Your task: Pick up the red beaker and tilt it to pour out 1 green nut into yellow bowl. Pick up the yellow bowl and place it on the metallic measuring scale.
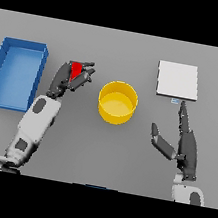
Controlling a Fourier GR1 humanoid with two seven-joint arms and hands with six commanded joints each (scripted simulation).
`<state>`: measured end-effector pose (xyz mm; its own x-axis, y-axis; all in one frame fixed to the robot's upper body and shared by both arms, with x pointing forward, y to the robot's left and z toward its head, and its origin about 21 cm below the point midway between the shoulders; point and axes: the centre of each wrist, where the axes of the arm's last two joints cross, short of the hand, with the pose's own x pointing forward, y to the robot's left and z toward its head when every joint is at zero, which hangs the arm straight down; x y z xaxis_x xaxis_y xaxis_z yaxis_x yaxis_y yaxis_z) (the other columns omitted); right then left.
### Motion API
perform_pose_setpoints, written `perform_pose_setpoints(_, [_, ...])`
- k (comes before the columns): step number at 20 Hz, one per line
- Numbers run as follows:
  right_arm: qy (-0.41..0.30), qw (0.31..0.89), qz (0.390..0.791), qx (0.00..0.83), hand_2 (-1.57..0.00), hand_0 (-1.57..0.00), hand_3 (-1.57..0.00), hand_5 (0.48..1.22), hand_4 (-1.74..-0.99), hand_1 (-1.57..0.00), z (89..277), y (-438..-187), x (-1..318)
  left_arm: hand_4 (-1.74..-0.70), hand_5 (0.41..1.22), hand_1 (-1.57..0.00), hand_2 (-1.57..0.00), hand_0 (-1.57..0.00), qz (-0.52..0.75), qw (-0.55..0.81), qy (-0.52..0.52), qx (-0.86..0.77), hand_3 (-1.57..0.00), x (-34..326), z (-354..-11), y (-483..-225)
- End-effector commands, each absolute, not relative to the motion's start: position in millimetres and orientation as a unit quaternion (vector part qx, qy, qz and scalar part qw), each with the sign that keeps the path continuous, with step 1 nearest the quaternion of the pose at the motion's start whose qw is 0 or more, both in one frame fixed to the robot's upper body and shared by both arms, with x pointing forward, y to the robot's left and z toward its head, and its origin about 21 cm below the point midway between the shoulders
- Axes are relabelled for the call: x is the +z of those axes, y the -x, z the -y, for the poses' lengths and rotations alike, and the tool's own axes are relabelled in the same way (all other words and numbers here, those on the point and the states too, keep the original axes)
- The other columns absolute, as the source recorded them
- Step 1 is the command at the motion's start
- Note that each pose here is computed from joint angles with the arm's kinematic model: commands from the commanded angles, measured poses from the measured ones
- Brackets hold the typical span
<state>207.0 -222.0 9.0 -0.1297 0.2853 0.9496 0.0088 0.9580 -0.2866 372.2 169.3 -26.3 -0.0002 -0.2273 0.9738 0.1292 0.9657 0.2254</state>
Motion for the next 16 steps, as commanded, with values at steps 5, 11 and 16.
perform_pose_setpoints(5, [0.101,0.657,0.74,0.106,0.0,0.0,0.0,0.646,-1.258,0.0,222.8,-211.0,8.2,-1.66,1.128,-1.51,-1.51,-1.51,0.718,0.69,-0.031,-0.078,-1.49,-15.7,-170.3,-375.2])
perform_pose_setpoints(11, [0.103,0.648,0.746,0.114,0.0,0.0,0.0,0.658,-1.262,0.0,222.6,-206.9,6.8,-1.72,1.114,-1.56,-1.56,-1.55,0.742,0.654,-0.057,-0.133,-1.55,24.9,-164.2,-382.2])
perform_pose_setpoints(16, [0.111,0.648,0.743,0.122,0.0,0.0,0.0,0.674,-1.256,0.0,223.9,-206.5,6.4,-1.73,1.122,-1.56,-1.56,-1.56,0.714,0.639,-0.11,-0.265,-1.56,47.1,-158.8,-380.4])
